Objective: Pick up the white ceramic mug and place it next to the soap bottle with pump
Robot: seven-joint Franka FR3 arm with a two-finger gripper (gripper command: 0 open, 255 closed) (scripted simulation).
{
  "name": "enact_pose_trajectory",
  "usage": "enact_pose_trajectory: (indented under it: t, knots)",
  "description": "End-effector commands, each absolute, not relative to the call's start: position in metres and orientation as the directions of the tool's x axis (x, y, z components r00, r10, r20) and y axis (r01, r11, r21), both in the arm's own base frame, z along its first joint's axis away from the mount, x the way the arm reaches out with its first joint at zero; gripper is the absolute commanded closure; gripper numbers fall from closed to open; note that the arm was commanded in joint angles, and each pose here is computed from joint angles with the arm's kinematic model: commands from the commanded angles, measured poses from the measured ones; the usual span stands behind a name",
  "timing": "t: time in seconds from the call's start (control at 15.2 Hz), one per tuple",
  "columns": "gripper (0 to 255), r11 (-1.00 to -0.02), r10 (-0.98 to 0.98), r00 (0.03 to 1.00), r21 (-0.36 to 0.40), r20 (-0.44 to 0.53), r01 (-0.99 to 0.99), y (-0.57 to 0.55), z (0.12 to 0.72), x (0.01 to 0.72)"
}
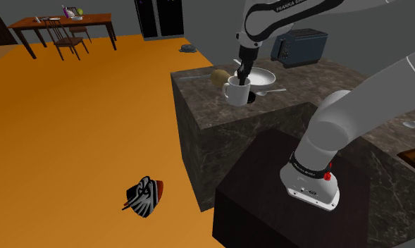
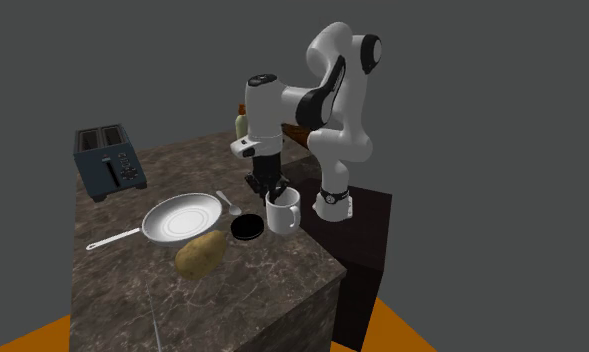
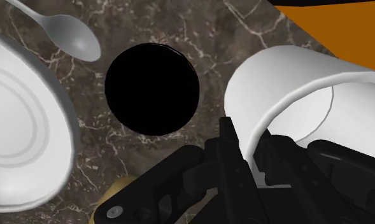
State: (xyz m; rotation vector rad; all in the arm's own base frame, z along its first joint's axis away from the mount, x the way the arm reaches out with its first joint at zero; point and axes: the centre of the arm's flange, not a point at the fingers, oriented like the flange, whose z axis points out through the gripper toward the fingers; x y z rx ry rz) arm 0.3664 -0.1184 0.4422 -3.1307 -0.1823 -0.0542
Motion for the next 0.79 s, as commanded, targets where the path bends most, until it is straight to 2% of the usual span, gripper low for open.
enact_pose_trajectory:
  t: [0.0,0.73]
  knots:
    - [255,-0.993,0.116,0.993,-0.003,0.035,0.116,-0.118,0.451,0.365]
    - [255,-0.993,0.116,0.993,-0.003,0.035,0.116,-0.118,0.51,0.365]
